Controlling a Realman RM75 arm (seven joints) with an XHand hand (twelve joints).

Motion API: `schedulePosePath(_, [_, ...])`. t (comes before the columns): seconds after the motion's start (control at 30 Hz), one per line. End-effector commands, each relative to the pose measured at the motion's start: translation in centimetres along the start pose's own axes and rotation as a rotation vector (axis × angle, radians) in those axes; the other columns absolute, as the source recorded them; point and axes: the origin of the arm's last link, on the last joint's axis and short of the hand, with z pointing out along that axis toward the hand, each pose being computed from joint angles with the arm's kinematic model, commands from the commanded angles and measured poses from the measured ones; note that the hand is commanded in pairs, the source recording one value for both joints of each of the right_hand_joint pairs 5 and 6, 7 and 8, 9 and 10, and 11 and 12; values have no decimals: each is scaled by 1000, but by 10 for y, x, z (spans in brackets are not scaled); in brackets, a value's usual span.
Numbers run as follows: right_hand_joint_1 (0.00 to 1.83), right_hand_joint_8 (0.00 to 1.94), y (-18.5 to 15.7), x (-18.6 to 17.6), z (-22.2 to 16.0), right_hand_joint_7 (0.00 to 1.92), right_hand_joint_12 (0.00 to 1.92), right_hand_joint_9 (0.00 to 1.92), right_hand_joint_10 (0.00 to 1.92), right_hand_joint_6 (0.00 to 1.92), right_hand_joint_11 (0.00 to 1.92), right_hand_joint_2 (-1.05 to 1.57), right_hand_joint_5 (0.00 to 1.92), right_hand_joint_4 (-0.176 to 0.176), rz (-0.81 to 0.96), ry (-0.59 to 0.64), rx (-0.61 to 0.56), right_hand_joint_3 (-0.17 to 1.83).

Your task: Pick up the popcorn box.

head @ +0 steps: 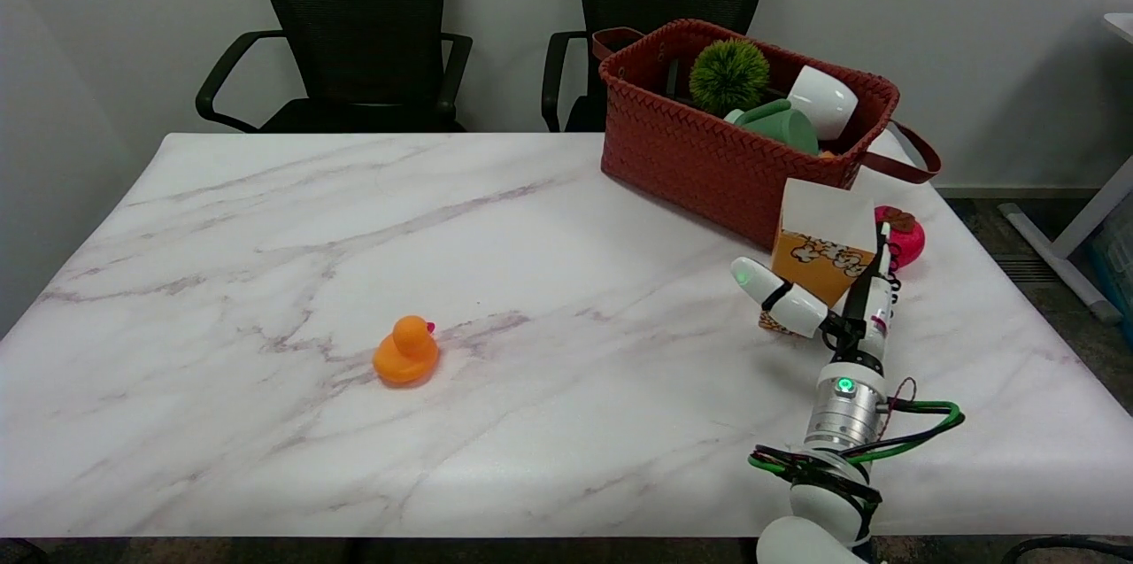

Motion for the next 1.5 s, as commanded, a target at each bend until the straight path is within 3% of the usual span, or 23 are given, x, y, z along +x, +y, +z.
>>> schedulePosePath(0.03, [974,0,3,-8,14,0,0,1,1,0,0,184,0,0,11,-13,-20,137])
schedulePosePath(0.33, [1001,33,4,-7,14,33,0,151,151,0,0,230,0,0,27,2,-21,67])
schedulePosePath(0.5, [1028,264,4,-5,13,264,20,339,339,0,20,275,0,0,27,17,-19,41])
schedulePosePath(0.67, [1047,665,2,-3,12,665,361,607,607,2,361,356,2,0,32,37,-12,-2])
schedulePosePath(0.8, [1058,771,0,-3,12,771,462,712,712,63,462,374,63,0,32,39,-4,43])
schedulePosePath(1.5, [1089,946,-6,-6,11,946,686,808,808,177,686,439,177,0,63,39,4,97])
